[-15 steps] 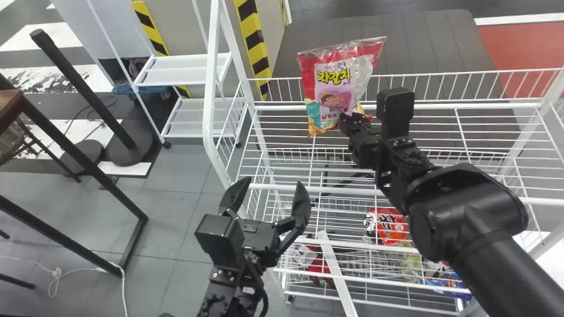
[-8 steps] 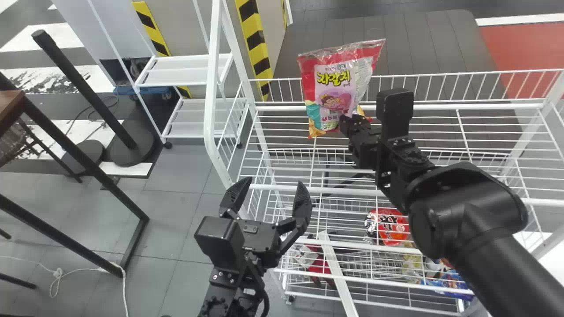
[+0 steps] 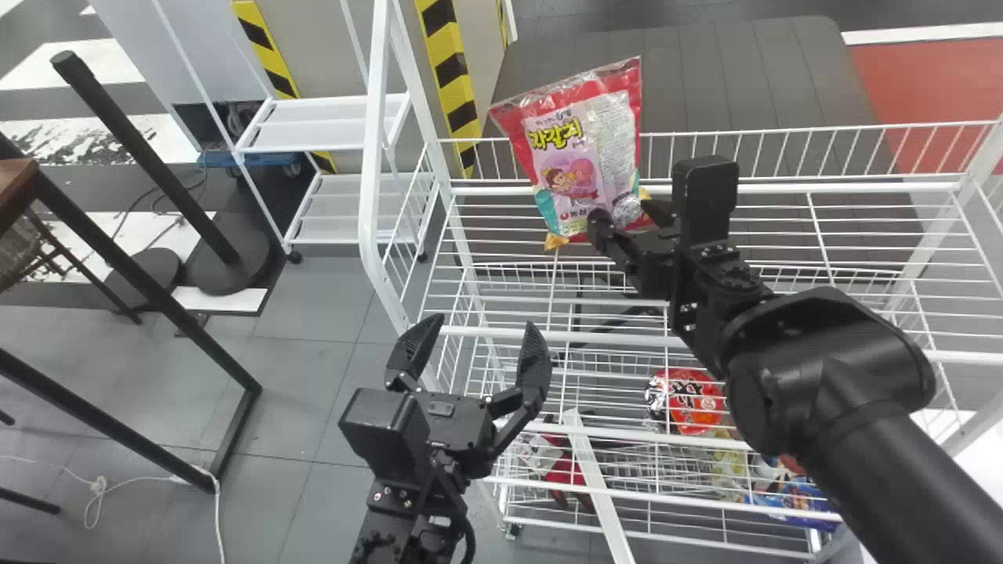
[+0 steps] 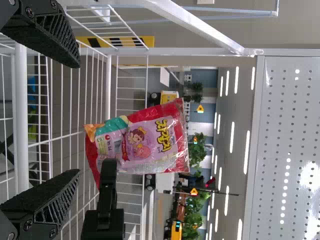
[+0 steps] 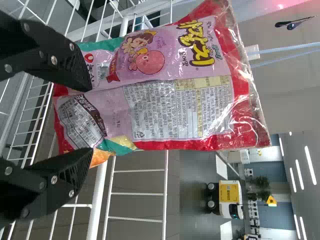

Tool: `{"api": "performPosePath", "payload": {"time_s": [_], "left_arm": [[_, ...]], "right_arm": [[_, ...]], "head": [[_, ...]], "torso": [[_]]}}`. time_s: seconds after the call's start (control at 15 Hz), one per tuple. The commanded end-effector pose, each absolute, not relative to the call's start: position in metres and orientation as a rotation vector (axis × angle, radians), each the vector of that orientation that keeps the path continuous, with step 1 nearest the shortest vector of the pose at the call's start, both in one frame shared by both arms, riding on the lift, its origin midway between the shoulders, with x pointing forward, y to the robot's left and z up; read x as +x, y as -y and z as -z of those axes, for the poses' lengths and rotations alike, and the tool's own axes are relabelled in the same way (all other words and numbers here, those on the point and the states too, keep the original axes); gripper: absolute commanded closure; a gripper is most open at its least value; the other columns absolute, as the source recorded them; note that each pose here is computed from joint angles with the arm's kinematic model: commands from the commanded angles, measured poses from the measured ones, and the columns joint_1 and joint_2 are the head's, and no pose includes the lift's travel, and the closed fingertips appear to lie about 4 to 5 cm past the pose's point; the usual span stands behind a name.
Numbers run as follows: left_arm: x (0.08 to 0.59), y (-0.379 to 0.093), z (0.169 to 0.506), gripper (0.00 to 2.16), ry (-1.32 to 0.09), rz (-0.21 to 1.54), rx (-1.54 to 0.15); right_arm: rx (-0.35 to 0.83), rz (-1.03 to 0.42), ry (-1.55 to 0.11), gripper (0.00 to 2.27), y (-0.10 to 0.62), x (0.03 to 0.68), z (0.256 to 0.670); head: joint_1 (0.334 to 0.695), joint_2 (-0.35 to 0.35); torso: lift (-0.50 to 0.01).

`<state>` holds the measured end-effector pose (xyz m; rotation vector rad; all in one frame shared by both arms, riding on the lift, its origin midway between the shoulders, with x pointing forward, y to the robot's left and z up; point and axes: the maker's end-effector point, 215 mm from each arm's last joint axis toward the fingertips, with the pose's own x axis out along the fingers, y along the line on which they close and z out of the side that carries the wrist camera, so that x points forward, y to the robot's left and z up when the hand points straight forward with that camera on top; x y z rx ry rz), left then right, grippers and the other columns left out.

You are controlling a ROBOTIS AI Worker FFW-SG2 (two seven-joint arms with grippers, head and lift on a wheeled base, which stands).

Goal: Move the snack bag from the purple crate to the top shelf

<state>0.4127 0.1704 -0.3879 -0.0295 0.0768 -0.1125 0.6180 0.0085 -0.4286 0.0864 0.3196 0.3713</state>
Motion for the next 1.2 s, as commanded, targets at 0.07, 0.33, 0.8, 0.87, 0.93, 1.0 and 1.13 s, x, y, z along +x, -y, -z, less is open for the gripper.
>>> {"api": "performPosePath", "payload": {"time_s": [0.07, 0.33, 0.8, 0.87, 0.93, 1.0, 1.13], "left_arm": [[0.412, -0.171, 0.388, 0.06, -0.078, 0.110, -0.029], [0.413, -0.172, 0.389, 0.06, -0.079, 0.109, -0.029], [0.413, -0.173, 0.386, 0.06, -0.074, 0.105, -0.029], [0.413, -0.173, 0.384, 0.06, -0.071, 0.106, -0.030], [0.412, -0.173, 0.384, 0.06, -0.071, 0.105, -0.030], [0.412, -0.174, 0.383, 0.06, -0.069, 0.102, -0.030], [0.411, -0.173, 0.380, 0.06, -0.065, 0.104, -0.032]], "right_arm": [[0.098, -0.373, -0.319, 0.38, -0.010, 0.610, 0.432], [0.106, -0.376, -0.301, 0.38, -0.012, 0.603, 0.425], [0.118, -0.398, -0.251, 0.38, -0.024, 0.584, 0.395], [0.124, -0.410, -0.248, 0.38, -0.029, 0.578, 0.385], [0.133, -0.409, -0.243, 0.38, -0.028, 0.575, 0.374], [0.144, -0.401, -0.240, 0.38, -0.021, 0.572, 0.365], [0.171, -0.375, -0.220, 0.38, -0.004, 0.563, 0.343]], "head": [[0.695, 0.190], [0.695, 0.195], [0.695, 0.203], [0.695, 0.209], [0.695, 0.212], [0.695, 0.216], [0.695, 0.219]], "torso": [[0.002], [0.002], [0.002], [0.002], [0.002], [0.002], [0.002]]}}
